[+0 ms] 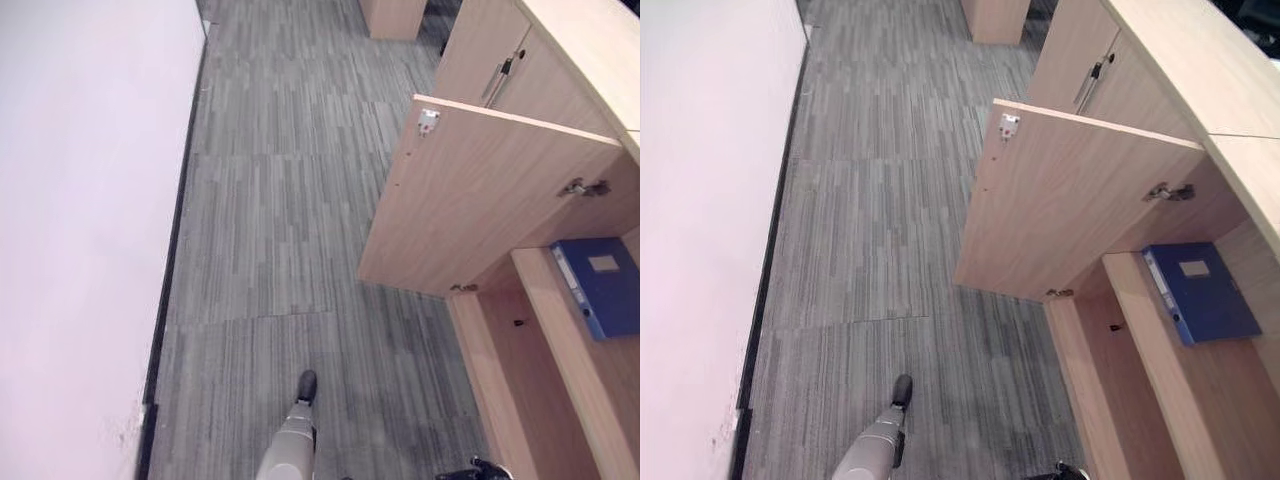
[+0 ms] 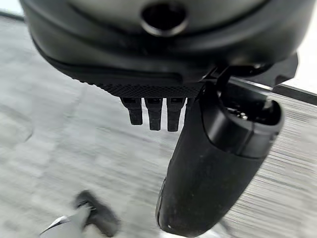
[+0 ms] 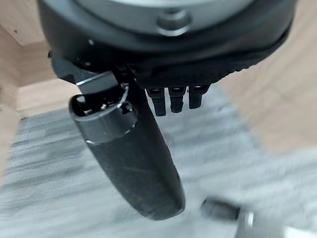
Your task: Put the empty folder in the office cabinet
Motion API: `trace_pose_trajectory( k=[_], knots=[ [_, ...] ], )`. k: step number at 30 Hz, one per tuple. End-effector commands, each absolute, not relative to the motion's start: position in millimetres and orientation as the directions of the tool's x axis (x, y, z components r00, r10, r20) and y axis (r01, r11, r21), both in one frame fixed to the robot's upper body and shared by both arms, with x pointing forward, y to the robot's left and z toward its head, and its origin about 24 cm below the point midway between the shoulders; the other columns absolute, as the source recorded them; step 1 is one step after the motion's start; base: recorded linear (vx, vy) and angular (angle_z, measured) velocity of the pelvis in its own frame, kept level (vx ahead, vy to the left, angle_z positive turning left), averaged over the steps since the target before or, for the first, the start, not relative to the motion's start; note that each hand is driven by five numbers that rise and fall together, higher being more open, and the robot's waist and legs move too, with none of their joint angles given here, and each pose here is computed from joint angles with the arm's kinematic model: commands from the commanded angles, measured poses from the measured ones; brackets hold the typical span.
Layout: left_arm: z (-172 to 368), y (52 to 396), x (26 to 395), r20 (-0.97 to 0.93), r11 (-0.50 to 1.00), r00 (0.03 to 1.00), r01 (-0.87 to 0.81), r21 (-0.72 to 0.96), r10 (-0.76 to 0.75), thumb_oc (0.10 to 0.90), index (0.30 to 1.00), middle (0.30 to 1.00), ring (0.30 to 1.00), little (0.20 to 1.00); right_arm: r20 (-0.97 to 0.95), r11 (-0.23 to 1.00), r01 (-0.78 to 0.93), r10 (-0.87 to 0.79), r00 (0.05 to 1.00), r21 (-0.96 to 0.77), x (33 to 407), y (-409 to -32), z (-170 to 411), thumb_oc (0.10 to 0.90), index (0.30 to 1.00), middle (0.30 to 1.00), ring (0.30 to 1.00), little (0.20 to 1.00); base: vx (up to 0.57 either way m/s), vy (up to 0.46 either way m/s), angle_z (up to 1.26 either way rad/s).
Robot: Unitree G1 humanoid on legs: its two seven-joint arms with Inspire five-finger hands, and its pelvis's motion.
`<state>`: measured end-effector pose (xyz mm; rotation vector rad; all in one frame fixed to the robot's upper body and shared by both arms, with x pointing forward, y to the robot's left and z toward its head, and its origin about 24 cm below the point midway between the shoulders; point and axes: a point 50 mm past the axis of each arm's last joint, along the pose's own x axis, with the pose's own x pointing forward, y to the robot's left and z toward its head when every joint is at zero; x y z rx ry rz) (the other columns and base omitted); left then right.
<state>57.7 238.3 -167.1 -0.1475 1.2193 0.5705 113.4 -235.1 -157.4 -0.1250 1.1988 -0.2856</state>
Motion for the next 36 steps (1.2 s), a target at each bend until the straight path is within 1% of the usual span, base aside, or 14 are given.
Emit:
trace_pose_trajectory(
  k=[1, 3, 6, 11, 15, 18, 21, 24, 29, 31, 33, 34, 35, 36],
  knots=[
    [-160, 269, 39, -0.882, 0.843, 0.199, -0.44, 0.308, 0.426, 0.8, 0.9, 0.9, 0.9, 0.9, -0.853, 0.954, 0.152, -0.3, 0.428, -0.259, 131, -244, -148, 0.8, 0.9, 0.9, 0.9, 0.9, 0.13, 0.258, -0.33],
    [-158, 272, 46, -0.872, 0.85, 0.228, -0.425, 0.312, 0.434, 0.8, 0.9, 0.9, 0.9, 0.9, -0.834, 0.957, 0.142, -0.291, 0.469, -0.253, 142, -242, -144, 0.8, 0.9, 0.9, 0.9, 0.9, 0.15, 0.292, -0.17],
    [-157, 273, 49, -0.868, 0.856, 0.243, -0.412, 0.313, 0.434, 0.8, 0.9, 0.9, 0.9, 0.9, -0.83, 0.958, 0.125, -0.286, 0.479, -0.258, 144, -242, -142, 0.8, 0.9, 0.9, 0.9, 0.9, 0.1, 0.207, 0.03],
    [-157, 273, 46, -0.872, 0.862, 0.231, -0.391, 0.322, 0.431, 0.8, 0.9, 0.9, 0.9, 0.9, -0.835, 0.957, 0.116, -0.287, 0.47, -0.264, 142, -242, -143, 0.8, 0.9, 0.9, 0.9, 0.9, 0.07, 0.13, -0.1],
    [-159, 272, 34, -0.889, 0.872, 0.189, -0.36, 0.332, 0.417, 0.8, 0.9, 0.9, 0.9, 0.9, -0.847, 0.953, 0.118, -0.303, 0.437, -0.28, 134, -246, -146, 0.8, 0.9, 0.9, 0.9, 0.9, 0.12, 0.096, -0.23],
    [-159, 271, 36, -0.889, 0.874, 0.194, -0.355, 0.33, 0.415, 0.8, 0.9, 0.9, 0.9, 0.9, -0.838, 0.948, 0.134, -0.317, 0.445, -0.288, 138, -250, -143, 0.8, 0.9, 0.9, 0.9, 0.9, 0.06, 0.041, -0.49],
    [-158, 272, 44, -0.885, 0.879, 0.21, -0.345, 0.33, 0.415, 0.8, 0.9, 0.9, 0.9, 0.9, -0.823, 0.947, 0.149, -0.321, 0.469, -0.284, 149, -251, -139, 0.8, 0.9, 0.9, 0.9, 0.9, 0.04, 0.012, -0.38],
    [-156, 272, 61, -0.874, 0.886, 0.256, -0.333, 0.322, 0.414, 0.8, 0.9, 0.9, 0.9, 0.9, -0.811, 0.946, 0.164, -0.324, 0.486, -0.28, 155, -251, -136, 0.8, 0.9, 0.9, 0.9, 0.9, 0.07, -0.092, -0.53],
    [-153, 271, 77, -0.857, 0.883, 0.299, -0.354, 0.309, 0.42, 0.8, 0.9, 0.9, 0.9, 0.9, -0.819, 0.942, 0.186, -0.334, 0.466, -0.278, 151, -250, -138, 0.8, 0.9, 0.9, 0.9, 0.9, 0.08, -0.166, -0.24],
    [-154, 271, 76, -0.859, 0.881, 0.293, -0.358, 0.308, 0.419, 0.8, 0.9, 0.9, 0.9, 0.9, -0.824, 0.942, 0.187, -0.334, 0.457, -0.278, 148, -250, -139, 0.8, 0.9, 0.9, 0.9, 0.9, 0.09, -0.118, -0.09],
    [-159, 265, 62, -0.883, 0.885, 0.246, -0.354, 0.303, 0.401, 0.8, 0.9, 0.9, 0.9, 0.9, -0.843, 0.938, 0.198, -0.342, 0.414, -0.284, 134, -252, -145, 0.8, 0.9, 0.9, 0.9, 0.9, 0.21, -0.223, -0.7],
    [-160, 264, 56, -0.889, 0.873, 0.223, -0.387, 0.296, 0.4, 0.8, 0.9, 0.9, 0.9, 0.9, -0.849, 0.935, 0.205, -0.349, 0.397, -0.288, 127, -254, -146, 0.8, 0.9, 0.9, 0.9, 0.9, 0.3, -0.305, -0.18],
    [-162, 263, 44, -0.898, 0.824, 0.171, -0.492, 0.279, 0.406, 0.8, 0.9, 0.9, 0.9, 0.9, -0.859, 0.931, 0.232, -0.352, 0.371, -0.281, 119, -254, -149, 0.8, 0.9, 0.9, 0.9, 0.9, 0.22, -0.224, 0.58],
    [-162, 263, 44, -0.898, 0.824, 0.17, -0.493, 0.279, 0.406, 0.8, 0.9, 0.9, 0.9, 0.9, -0.86, 0.931, 0.231, -0.351, 0.371, -0.281, 119, -254, -149, 0.8, 0.9, 0.9, 0.9, 0.9, 0.22, -0.219, 0.37]
  ],
)
